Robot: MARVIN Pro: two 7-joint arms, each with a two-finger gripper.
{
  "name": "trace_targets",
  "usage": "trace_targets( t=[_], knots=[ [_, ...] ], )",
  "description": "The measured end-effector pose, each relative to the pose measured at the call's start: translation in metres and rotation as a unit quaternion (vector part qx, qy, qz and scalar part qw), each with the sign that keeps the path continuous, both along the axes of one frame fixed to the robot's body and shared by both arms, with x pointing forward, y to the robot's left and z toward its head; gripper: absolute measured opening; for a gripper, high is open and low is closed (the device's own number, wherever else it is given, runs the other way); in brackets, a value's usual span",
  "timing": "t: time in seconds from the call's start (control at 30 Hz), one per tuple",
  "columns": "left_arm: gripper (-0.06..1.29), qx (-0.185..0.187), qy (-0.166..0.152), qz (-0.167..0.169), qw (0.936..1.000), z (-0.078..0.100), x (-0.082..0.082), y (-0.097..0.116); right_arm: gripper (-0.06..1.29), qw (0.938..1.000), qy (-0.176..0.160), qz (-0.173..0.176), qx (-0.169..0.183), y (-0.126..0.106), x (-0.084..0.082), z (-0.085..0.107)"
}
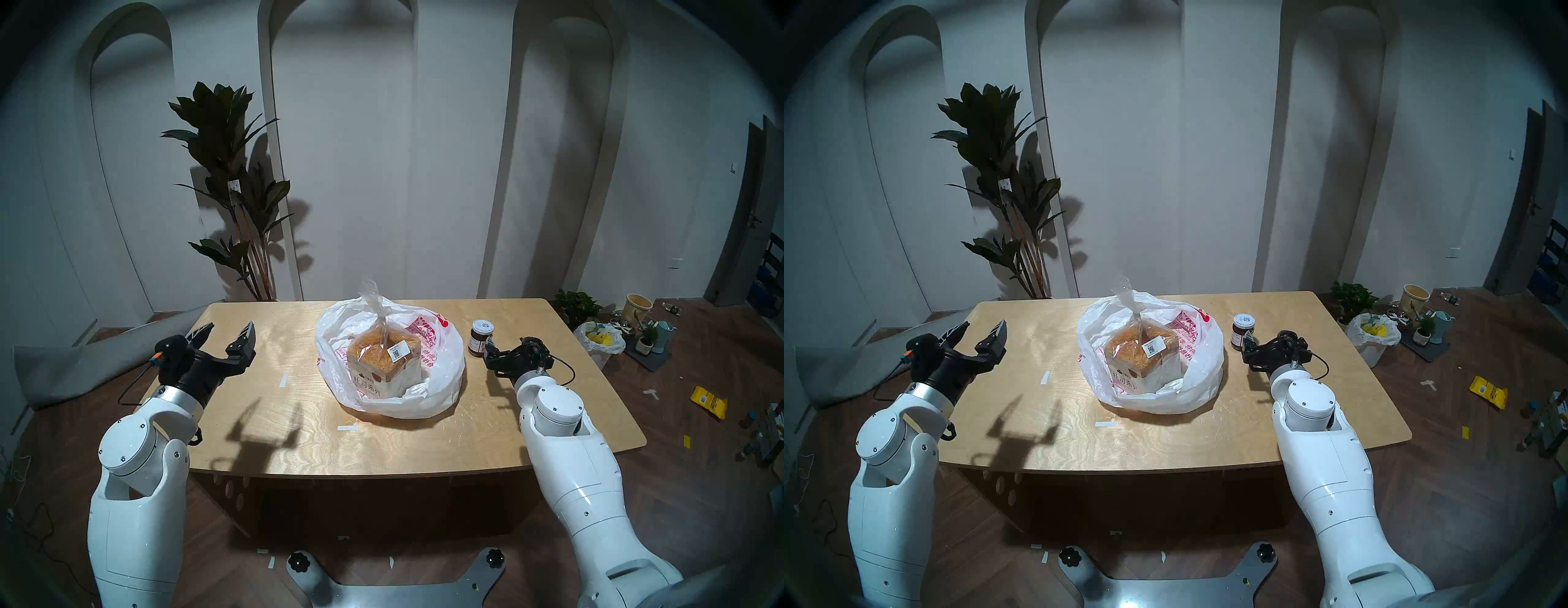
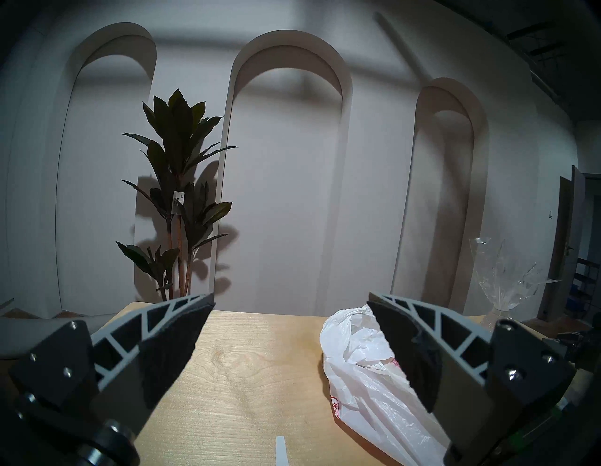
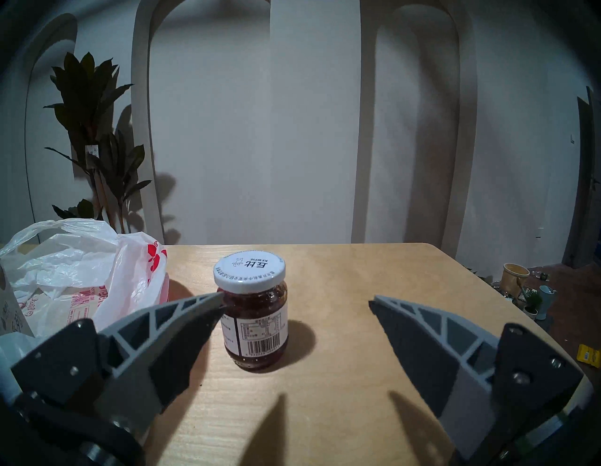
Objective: Bag the groceries: heavy items first, fragile items on top
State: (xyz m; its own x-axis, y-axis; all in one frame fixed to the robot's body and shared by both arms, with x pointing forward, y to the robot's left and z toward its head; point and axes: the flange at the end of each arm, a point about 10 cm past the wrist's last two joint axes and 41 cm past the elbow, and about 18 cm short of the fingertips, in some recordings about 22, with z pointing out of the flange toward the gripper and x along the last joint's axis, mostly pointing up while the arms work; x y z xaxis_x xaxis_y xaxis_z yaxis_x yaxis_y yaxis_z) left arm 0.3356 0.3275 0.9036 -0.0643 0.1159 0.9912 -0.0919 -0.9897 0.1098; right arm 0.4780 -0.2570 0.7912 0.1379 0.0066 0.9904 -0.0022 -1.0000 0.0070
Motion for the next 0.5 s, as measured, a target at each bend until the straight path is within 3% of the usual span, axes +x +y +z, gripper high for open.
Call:
trace_targets(
  t=[0.5],
  knots=[
    [1.26, 0.002, 0.0, 0.004, 1.0, -0.001, 0.0, 0.0, 1.23, 0.9995, 0.026, 0.018, -0.009, 0.014, 0.035, -0.007]
  ],
)
